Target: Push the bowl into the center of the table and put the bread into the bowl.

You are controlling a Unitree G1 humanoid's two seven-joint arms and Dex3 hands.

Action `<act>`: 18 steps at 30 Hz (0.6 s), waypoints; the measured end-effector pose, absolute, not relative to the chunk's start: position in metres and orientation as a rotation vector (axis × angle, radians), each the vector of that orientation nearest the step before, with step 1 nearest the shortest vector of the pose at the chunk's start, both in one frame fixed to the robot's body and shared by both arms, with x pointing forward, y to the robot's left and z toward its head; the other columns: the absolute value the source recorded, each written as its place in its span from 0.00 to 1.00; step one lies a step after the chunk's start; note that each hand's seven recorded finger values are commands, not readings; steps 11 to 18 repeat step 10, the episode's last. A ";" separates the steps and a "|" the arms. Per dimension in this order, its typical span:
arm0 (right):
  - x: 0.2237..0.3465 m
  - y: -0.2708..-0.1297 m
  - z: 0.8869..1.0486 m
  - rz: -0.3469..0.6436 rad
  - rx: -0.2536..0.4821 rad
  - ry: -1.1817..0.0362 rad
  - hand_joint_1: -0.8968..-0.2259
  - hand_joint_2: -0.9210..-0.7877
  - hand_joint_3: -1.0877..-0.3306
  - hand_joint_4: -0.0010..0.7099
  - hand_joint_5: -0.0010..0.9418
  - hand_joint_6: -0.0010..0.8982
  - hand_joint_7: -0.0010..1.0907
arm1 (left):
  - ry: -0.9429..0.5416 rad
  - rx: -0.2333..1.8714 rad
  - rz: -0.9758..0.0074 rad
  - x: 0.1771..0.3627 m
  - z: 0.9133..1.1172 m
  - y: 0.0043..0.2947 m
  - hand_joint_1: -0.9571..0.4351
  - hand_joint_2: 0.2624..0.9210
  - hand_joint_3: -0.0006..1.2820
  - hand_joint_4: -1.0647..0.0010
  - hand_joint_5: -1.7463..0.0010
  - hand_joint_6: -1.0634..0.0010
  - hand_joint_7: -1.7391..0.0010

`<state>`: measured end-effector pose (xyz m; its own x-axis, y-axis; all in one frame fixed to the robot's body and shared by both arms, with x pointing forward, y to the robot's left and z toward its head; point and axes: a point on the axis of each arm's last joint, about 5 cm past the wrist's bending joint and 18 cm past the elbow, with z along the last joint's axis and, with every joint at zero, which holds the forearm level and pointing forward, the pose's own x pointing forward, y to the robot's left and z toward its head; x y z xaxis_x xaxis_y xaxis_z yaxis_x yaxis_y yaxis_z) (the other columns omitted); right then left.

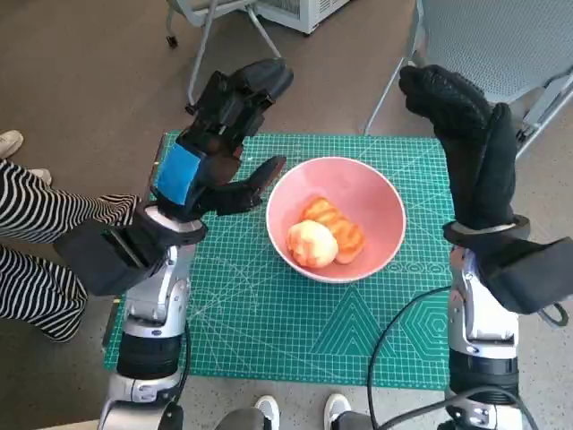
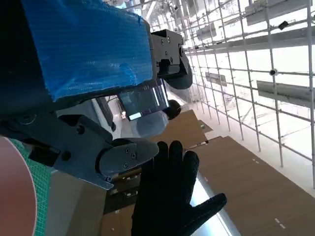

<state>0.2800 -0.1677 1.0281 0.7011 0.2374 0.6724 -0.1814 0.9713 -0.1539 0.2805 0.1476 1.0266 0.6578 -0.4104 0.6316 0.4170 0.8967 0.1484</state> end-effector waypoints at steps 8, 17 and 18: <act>0.280 -0.168 1.029 0.234 -0.078 -0.762 0.23 0.00 0.52 0.32 0.01 0.08 0.53 | -0.711 -0.013 -0.476 0.281 1.028 0.147 0.57 0.77 0.53 1.00 0.71 1.00 0.55; 0.280 -0.168 1.029 0.234 -0.078 -0.763 0.23 0.00 0.52 0.32 0.01 0.08 0.53 | -0.709 -0.013 -0.479 0.281 1.028 0.147 0.57 0.77 0.54 1.00 0.71 1.00 0.55; 0.280 -0.168 1.029 0.234 -0.078 -0.763 0.23 0.00 0.52 0.32 0.01 0.08 0.53 | -0.709 -0.013 -0.479 0.281 1.028 0.147 0.57 0.77 0.54 1.00 0.71 1.00 0.55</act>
